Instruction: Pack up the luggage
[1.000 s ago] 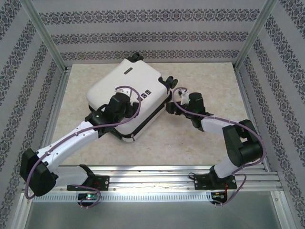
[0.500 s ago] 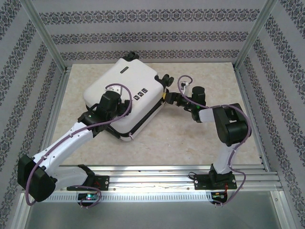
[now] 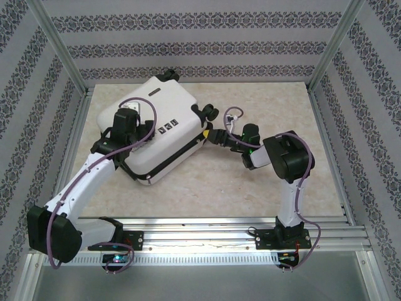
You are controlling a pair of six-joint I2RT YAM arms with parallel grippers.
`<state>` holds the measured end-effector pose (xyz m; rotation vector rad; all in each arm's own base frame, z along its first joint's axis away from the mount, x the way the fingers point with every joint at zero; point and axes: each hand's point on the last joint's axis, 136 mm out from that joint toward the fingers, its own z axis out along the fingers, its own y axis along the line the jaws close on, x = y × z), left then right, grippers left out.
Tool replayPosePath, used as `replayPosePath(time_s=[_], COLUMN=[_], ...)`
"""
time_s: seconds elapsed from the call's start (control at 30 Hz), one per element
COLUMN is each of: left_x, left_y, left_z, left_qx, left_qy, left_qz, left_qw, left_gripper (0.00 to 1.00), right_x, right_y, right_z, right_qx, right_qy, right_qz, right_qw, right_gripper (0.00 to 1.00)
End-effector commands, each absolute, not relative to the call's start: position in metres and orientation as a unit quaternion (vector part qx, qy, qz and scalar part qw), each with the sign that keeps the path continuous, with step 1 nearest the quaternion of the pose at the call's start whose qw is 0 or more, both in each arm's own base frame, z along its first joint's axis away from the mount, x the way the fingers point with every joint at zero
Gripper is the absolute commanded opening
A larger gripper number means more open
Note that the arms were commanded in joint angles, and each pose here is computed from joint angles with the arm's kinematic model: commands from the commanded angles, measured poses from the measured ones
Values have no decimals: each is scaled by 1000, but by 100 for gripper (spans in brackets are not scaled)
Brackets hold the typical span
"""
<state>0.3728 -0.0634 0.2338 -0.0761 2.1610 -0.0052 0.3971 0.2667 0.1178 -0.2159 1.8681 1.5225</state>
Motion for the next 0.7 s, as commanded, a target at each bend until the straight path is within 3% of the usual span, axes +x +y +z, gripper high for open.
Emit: replayPosePath(time_s=[0.0, 0.43, 0.67], left_x=[380, 383, 399], left_y=[-63, -127, -181], left_z=[246, 295, 301], left_qx=[-7, 40, 82], left_qy=[883, 867, 877], left_qz=[9, -57, -15], left_qw=[470, 493, 474], left_gripper=[82, 81, 81], right_x=[348, 338, 339], right_y=[296, 283, 305], right_z=[160, 106, 100], right_qx=[-180, -142, -176], right_qy=[668, 750, 759], right_qz=[621, 520, 491], right_qw=[369, 382, 390], right_gripper=[71, 62, 60])
